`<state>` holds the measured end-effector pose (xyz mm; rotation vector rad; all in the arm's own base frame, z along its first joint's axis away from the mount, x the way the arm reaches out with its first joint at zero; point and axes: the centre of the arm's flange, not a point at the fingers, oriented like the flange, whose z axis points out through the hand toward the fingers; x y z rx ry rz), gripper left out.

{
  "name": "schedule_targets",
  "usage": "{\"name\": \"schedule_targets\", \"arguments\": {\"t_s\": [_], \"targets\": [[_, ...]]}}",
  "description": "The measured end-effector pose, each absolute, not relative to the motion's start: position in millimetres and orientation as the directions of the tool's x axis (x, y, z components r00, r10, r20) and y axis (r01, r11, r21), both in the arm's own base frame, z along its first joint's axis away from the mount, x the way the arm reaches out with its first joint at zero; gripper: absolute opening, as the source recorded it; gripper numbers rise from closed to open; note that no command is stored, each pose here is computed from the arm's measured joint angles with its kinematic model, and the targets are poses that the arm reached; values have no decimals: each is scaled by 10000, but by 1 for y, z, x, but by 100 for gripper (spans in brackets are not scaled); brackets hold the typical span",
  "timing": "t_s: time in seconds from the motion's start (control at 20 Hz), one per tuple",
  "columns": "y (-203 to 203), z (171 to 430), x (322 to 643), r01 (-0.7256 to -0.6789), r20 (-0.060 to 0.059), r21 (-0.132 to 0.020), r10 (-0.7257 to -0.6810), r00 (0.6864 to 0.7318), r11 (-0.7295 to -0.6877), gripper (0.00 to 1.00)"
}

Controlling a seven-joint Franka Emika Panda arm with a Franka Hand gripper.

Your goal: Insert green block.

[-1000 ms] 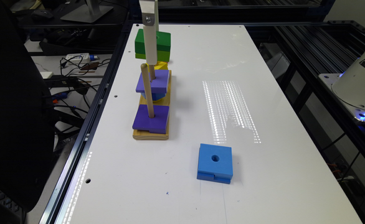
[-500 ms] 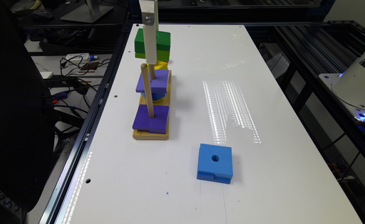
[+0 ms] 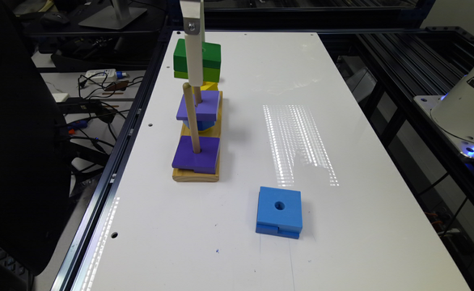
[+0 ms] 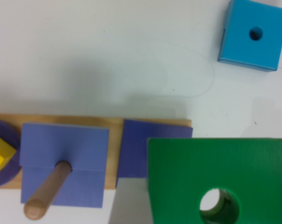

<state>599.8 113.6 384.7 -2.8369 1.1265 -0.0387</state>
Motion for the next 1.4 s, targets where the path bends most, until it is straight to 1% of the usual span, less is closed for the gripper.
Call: {"name": "schedule_targets", "arguments": {"t_s": [0.2,0.4,0.45,0.75,0.85,1.05,1.35,1.4], "targets": [[117,384,601,-6808,-75,-986,-6836,7298,-7258,0],[118,383,601,-6807,-61,-1017,-6838,7296,-7254,0],[117,383,602,-6812,-59,-1020,-6843,7292,-7250,0],[96,383,605,-6895,-24,-1006,-6928,7211,-7173,0],[91,383,606,-6906,-13,-1002,-6940,7200,-7162,0],[82,382,607,-6919,-2,-1000,-6954,7187,-7150,0],[83,382,607,-6913,-4,-1001,-6947,7193,-7156,0],[84,382,607,-6898,-7,-1005,-6933,7206,-7169,0]]}}
